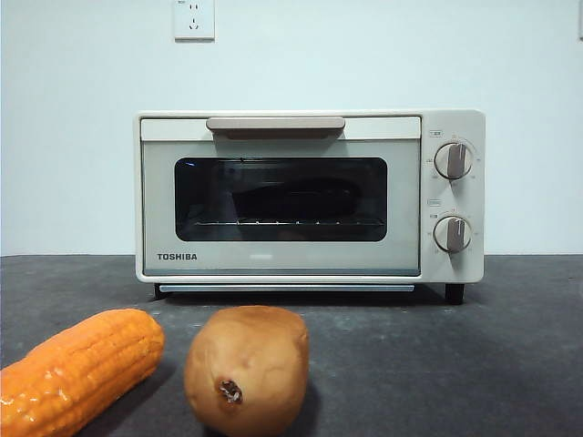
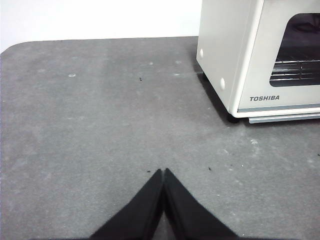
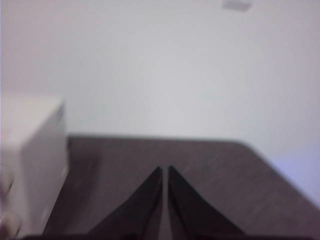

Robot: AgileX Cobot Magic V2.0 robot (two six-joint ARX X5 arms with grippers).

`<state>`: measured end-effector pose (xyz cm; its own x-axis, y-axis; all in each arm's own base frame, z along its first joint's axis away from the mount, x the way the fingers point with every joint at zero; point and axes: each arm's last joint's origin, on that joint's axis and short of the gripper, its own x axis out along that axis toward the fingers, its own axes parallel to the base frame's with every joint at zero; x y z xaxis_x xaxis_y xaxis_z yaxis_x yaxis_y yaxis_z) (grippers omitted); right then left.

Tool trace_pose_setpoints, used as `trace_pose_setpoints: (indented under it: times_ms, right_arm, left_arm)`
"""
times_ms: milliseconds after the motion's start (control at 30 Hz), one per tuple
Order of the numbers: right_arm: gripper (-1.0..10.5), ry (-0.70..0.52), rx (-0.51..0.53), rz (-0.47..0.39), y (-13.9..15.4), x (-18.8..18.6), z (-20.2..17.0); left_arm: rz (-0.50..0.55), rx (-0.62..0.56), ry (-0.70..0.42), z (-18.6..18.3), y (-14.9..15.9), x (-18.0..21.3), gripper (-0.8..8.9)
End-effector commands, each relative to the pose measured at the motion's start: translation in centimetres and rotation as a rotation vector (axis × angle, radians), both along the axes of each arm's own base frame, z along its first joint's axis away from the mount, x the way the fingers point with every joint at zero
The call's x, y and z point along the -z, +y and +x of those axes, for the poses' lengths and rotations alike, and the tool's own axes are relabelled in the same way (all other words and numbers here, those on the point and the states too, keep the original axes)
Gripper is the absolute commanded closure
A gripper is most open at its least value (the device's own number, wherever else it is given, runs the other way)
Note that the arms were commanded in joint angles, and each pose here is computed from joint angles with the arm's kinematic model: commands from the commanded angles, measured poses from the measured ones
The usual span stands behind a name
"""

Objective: Take the eggplant from the table,put the eggplant in the oven

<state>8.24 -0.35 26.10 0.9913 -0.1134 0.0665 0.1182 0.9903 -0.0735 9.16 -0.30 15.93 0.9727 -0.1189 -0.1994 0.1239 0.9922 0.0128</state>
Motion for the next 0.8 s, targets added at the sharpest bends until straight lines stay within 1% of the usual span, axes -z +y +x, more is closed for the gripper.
trace_pose_setpoints:
  times_ms: [33,167,300,533,700,800]
  right_arm:
    - [9.4,0.051,-0.067,0.017,0.1,2.5,0.5]
    - [9.4,0.112,-0.076,0.067,0.1,6.1,1.1]
    - [9.4,0.131,-0.074,0.122,0.1,8.3,1.3]
    - [9.4,0.153,-0.072,0.138,0.1,10.3,1.4]
    - [9.4,0.226,-0.069,0.148,0.1,11.1,1.3]
    - [9.4,0.205,-0.068,0.152,0.1,10.9,1.4]
  left_arm:
    - [0.008,-0.002,0.015,0.1,0.0,0.5,8.10]
    - [0.008,-0.002,0.015,0.1,0.0,0.5,8.10]
    - [0.008,-0.002,0.015,0.1,0.0,0.5,8.10]
    - [0.008,-0.002,0.015,0.1,0.0,0.5,8.10]
    - [0.008,-0.002,0.015,0.1,0.0,0.5,8.10]
    - [0.008,-0.002,0.015,0.1,0.0,0.5,8.10]
